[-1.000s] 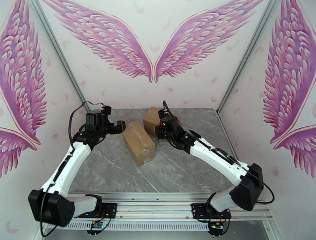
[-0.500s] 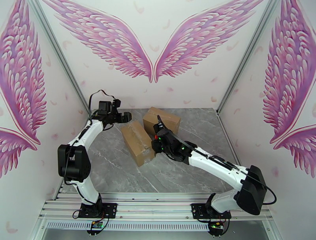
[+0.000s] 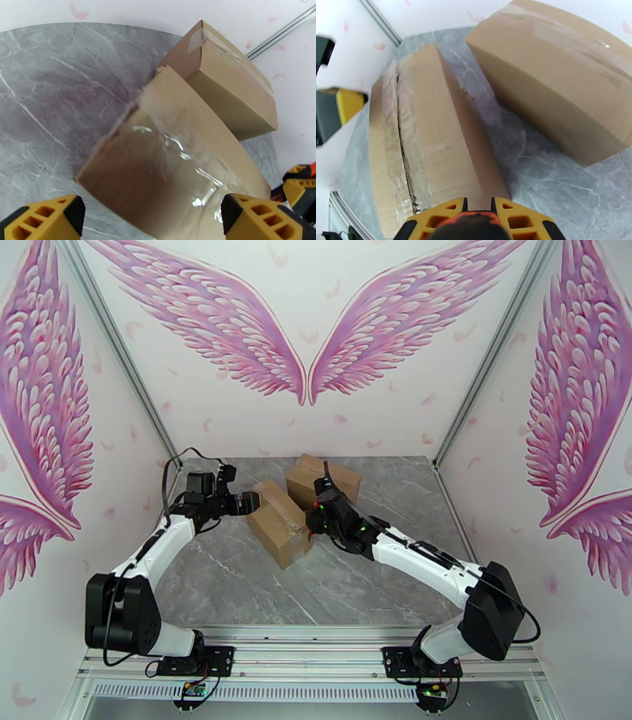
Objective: Unpack the express box
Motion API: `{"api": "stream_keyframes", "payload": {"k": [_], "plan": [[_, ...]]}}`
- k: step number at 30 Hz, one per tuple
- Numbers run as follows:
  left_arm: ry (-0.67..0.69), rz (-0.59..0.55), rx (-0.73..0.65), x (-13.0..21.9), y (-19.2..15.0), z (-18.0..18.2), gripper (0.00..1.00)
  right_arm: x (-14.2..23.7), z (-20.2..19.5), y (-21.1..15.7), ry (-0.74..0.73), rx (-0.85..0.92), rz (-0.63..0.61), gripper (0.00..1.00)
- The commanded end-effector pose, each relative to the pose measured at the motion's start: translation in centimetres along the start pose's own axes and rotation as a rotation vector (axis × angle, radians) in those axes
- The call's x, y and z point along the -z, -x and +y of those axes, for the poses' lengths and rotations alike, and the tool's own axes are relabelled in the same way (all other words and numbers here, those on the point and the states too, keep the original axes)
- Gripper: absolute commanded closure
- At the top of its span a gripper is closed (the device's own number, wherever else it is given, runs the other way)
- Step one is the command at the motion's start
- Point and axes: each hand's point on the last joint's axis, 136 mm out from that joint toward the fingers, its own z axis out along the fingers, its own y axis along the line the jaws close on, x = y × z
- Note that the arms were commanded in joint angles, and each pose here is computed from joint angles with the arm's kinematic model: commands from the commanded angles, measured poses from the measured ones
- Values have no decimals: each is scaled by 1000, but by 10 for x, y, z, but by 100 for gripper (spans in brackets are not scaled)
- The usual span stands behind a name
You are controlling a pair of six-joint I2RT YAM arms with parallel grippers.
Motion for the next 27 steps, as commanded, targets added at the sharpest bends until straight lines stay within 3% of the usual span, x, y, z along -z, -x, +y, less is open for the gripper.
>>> {"api": "stream_keyframes", "payload": {"k": [1,6,11,15,17,20,24,27], "plan": [[-23,-26,-17,15,-4,-16,4,-6,3,18,36,-44,-68,100],[112,-55,-137,37,-5,-14,3,1,-22,21,-64,-74,-68,100],[264,-169,-525,63,18,-26,1,31,-40,15,-44,-311,-161,100],[210,-163,-903,60,10,-45,1,51,-41,4,17,-515,-277,100],[273,-179,-881,60,27,-35,1,59,-46,4,12,-548,-335,100],[310,-192,-691,55,57,-16,1,64,-48,7,28,-566,-395,100],[248,-183,-458,33,82,-9,1,66,-43,13,75,-590,-449,100],[203,-139,-351,10,80,2,1,67,-39,17,95,-596,-466,100]]}}
